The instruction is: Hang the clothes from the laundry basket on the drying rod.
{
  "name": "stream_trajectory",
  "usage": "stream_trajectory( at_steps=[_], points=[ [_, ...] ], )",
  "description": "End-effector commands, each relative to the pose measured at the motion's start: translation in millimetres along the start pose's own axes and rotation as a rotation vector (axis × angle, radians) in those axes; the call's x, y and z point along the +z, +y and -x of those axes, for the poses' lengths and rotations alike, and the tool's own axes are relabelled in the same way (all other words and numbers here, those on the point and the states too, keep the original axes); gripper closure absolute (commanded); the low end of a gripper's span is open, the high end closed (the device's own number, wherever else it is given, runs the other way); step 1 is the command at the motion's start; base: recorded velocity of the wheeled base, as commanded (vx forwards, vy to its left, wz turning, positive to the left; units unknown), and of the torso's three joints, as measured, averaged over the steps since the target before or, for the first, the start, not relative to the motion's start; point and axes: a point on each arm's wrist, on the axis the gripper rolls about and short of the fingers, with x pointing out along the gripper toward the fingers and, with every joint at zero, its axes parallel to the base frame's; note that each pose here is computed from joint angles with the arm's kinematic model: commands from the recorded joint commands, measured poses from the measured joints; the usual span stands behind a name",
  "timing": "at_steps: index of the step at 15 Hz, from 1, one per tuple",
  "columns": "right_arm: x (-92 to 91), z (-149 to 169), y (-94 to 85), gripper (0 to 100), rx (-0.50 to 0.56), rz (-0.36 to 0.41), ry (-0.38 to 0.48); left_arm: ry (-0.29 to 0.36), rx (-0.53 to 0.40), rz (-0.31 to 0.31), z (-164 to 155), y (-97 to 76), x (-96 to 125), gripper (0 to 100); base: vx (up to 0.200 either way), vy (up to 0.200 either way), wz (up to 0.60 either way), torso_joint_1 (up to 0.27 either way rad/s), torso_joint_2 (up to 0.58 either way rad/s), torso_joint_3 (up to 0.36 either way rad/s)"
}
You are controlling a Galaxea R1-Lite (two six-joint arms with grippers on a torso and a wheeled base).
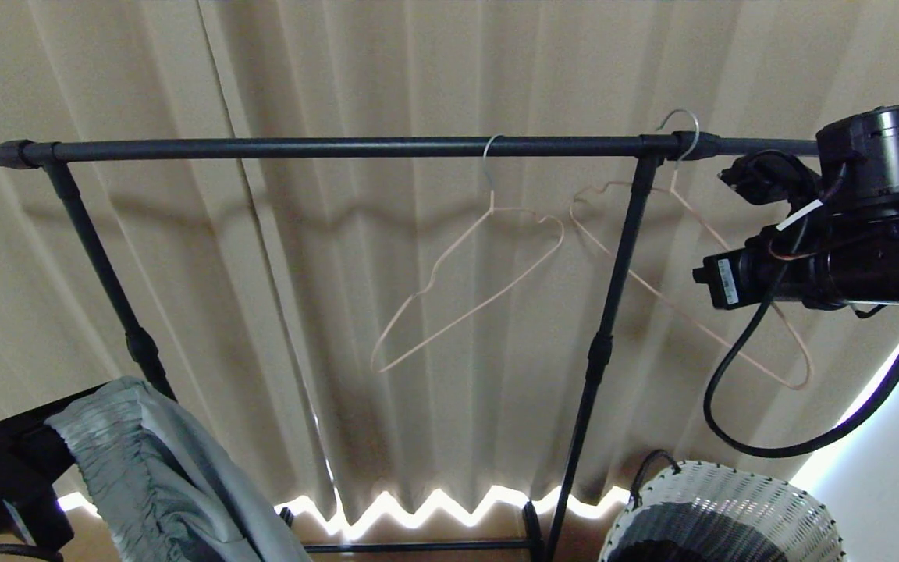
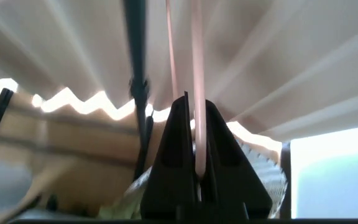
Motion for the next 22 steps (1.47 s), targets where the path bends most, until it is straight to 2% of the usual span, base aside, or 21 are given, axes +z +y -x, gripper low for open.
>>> stream_trajectory(
  at_steps=[1, 7, 13, 19, 22],
  points=[
    [-6.8, 10.4, -2.5, 100, -0.03, -0.009, -0.056, 0.004, -0.001, 0.0, 0.2, -0.3, -1.4, 100, 0.0, 0.0, 0.0, 0.0, 0.0, 0.0],
    [-25.7, 47.9, -9.6, 100, -0.053, -0.023, -0.124, -0.003, 0.004, 0.0, 1.4, -0.2, -0.7, 100, 0.0, 0.0, 0.0, 0.0, 0.0, 0.0],
    [-57.2, 81.8, -14.7, 100, -0.054, -0.022, -0.127, 0.002, 0.003, 0.0, 1.1, -0.4, -1.7, 100, -0.2, 0.0, 0.0, 0.004, 0.0, 0.005],
    [-82.6, 88.2, -15.0, 100, -0.051, -0.015, -0.085, 0.011, 0.001, -0.01, 0.9, -0.9, -3.7, 100, -0.2, 0.0, 0.0, -0.003, 0.0, 0.002],
    [-85.0, 87.3, -14.8, 100, -0.05, -0.013, -0.076, 0.018, -0.001, -0.015, 0.8, -1.3, -5.9, 100, -0.2, 0.0, 0.0, -0.001, 0.0, 0.006]
  ],
)
